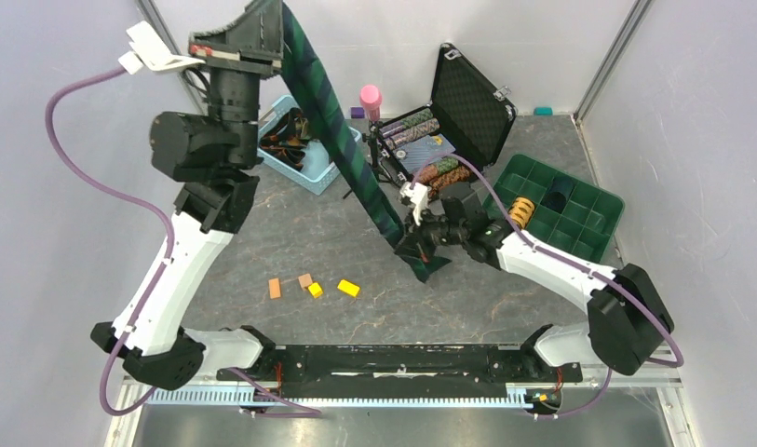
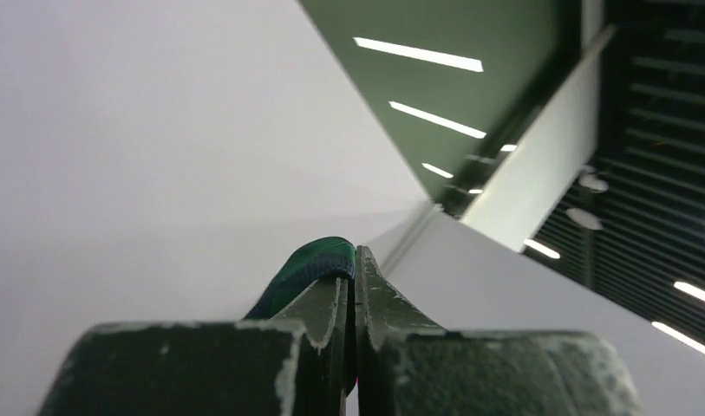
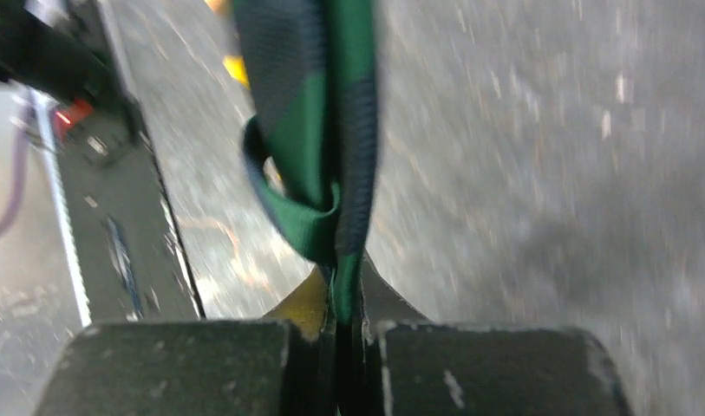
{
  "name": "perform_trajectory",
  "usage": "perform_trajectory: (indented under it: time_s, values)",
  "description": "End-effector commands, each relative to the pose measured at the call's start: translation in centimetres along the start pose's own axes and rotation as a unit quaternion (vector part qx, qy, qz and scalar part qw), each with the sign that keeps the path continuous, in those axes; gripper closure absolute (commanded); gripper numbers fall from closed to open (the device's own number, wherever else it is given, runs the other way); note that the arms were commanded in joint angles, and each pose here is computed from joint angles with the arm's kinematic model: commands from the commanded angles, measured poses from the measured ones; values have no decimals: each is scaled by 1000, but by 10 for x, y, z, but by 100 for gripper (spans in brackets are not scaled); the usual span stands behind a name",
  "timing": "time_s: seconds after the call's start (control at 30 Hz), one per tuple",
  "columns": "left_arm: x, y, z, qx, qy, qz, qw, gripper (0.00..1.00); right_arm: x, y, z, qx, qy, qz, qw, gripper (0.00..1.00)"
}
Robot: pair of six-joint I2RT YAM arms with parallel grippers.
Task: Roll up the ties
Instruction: Flatten out the tie at the center of the board.
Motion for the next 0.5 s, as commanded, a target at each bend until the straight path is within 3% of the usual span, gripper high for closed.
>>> perform_trajectory:
  time_s: [0.0,0.2,0.47]
  values:
    - [-17,-3,59,128,-78,-58,987,94,-52,112,-7,64,60,225,970,100]
    - [-51,11,159,248,-200,-72,945,86,-76,154,1,97,60,310,944,100]
    - [-133,7,302,227,-352,-81,905,86,-82,158,-8,101,80,365,922,100]
Point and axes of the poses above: each gripper's point midway between its finger pads, its own x axis out along the fingers, its own z axis along the line the jaws close on, y = z × x, the point moved 3 cm from there along -x, back along the fingers, and after that the axes turned 2 degrees about -x, right-handed, at the moved point
